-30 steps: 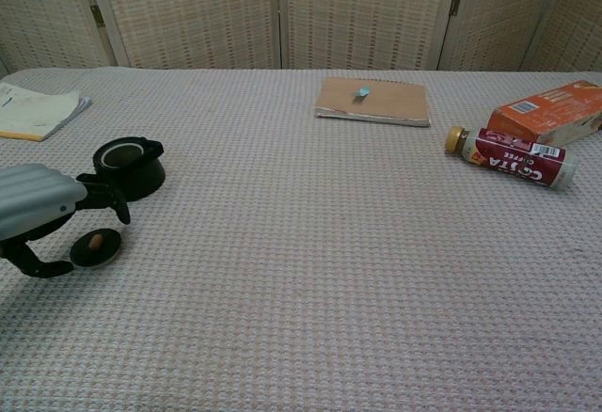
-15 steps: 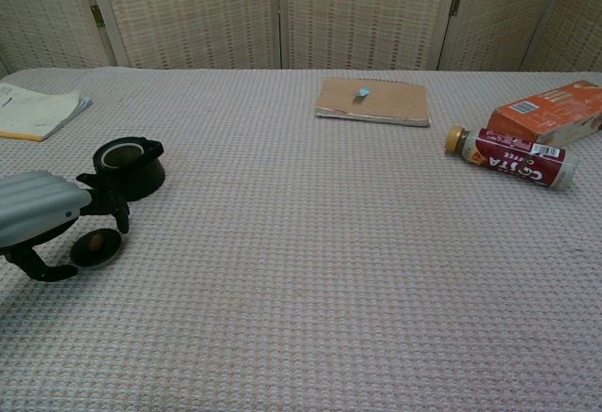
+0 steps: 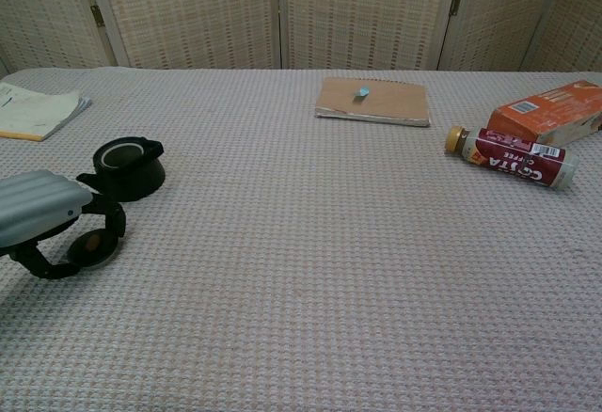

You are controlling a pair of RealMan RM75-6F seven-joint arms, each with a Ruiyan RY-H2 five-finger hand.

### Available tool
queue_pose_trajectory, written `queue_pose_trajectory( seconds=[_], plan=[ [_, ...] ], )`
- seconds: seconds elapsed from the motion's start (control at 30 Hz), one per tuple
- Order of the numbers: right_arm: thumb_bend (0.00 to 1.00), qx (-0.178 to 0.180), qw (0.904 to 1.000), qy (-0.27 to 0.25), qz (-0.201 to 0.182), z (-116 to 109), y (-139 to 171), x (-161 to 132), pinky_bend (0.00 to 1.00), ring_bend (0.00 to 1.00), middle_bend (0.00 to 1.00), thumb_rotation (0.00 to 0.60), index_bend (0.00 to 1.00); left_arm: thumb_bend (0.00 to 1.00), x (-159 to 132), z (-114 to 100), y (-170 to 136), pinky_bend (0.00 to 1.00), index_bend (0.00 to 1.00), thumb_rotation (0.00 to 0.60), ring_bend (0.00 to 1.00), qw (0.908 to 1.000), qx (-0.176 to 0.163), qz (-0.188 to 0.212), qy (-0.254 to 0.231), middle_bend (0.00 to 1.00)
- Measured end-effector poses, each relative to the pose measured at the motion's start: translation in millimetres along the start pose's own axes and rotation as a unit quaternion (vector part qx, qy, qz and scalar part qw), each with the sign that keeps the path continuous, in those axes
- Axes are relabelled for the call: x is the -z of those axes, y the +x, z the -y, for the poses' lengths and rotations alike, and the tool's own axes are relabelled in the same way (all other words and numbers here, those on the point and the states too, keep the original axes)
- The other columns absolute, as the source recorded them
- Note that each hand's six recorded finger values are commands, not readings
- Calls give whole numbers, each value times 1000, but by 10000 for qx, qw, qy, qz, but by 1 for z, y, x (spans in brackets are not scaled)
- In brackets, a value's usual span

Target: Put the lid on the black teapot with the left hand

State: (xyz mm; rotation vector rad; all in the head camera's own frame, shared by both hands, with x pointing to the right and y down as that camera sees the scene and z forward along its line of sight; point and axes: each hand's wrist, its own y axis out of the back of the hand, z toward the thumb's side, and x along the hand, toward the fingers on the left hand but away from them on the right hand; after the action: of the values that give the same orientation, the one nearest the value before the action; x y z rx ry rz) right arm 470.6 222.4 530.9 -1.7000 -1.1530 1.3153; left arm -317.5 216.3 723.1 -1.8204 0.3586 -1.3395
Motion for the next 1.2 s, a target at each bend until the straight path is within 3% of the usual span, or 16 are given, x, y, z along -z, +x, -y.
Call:
queue_pose_trajectory(
  seconds=[0.33,0.7,0.97,1.2],
  plan=[
    [372,31,10000,18,16,-3,2,0,107,263,180,600,282,250,11,-18,-6,731,465,600,841,9995,-279,-94,-127,399],
    [371,48,10000,7,-2,-3,4,0,107,263,180,600,282,250,47,-88,-13,731,457,600,838,9945,-854,-490,-350,399],
    [372,46,10000,6,13,-3,4,1,107,266,180,600,282,250,56,-104,21,731,448,600,837,9952,-637,-635,-382,399],
    [371,42,10000,7,52,-2,5,3,108,268,180,600,282,250,62,-103,52,731,444,600,837,9953,-382,-795,-394,399]
  ],
)
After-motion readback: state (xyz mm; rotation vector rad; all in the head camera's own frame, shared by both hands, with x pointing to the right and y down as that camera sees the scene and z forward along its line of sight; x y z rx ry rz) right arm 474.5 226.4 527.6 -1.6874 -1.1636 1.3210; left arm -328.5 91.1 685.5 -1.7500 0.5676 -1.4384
